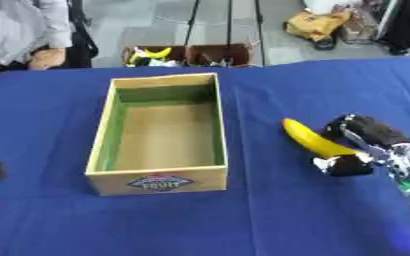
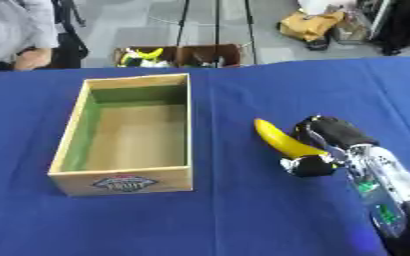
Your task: Pick up objects on the table and place them in the box.
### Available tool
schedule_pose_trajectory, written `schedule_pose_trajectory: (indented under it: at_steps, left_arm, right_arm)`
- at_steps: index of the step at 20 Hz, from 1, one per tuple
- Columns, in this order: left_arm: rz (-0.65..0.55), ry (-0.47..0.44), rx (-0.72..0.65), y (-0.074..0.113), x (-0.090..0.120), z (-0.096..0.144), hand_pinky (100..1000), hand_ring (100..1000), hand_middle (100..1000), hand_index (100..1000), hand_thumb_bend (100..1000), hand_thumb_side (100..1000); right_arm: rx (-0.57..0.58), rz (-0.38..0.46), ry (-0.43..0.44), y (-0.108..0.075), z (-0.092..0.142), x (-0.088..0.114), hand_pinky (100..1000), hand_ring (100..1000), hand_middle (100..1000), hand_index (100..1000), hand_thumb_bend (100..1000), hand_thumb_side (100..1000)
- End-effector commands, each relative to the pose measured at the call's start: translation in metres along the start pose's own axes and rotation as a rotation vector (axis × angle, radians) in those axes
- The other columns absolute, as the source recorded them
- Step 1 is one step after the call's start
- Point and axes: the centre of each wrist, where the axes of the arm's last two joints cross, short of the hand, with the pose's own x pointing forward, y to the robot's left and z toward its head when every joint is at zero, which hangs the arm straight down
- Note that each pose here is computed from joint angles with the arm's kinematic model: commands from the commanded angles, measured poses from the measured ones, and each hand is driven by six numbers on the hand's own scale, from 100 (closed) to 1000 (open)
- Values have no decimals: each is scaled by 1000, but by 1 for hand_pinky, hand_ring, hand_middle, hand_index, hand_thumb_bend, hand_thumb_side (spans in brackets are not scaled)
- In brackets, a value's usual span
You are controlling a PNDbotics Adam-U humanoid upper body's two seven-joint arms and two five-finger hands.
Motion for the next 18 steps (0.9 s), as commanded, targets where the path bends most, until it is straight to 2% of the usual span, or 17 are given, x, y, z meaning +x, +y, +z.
schedule_pose_trajectory:
  at_steps: [1,5,18]
  left_arm:
    - [-1,-27,7,3,5,-4,304,641,611,748,100,975]
    - [0,-27,6,3,5,-4,304,641,611,749,100,975]
    - [2,-28,3,3,5,-4,305,643,613,749,100,974]
  right_arm:
    - [-12,21,10,-7,1,-5,531,702,577,700,242,578]
    - [-16,21,8,-7,1,-5,529,702,576,699,243,584]
    - [-37,27,10,-10,1,-5,522,698,560,682,150,588]
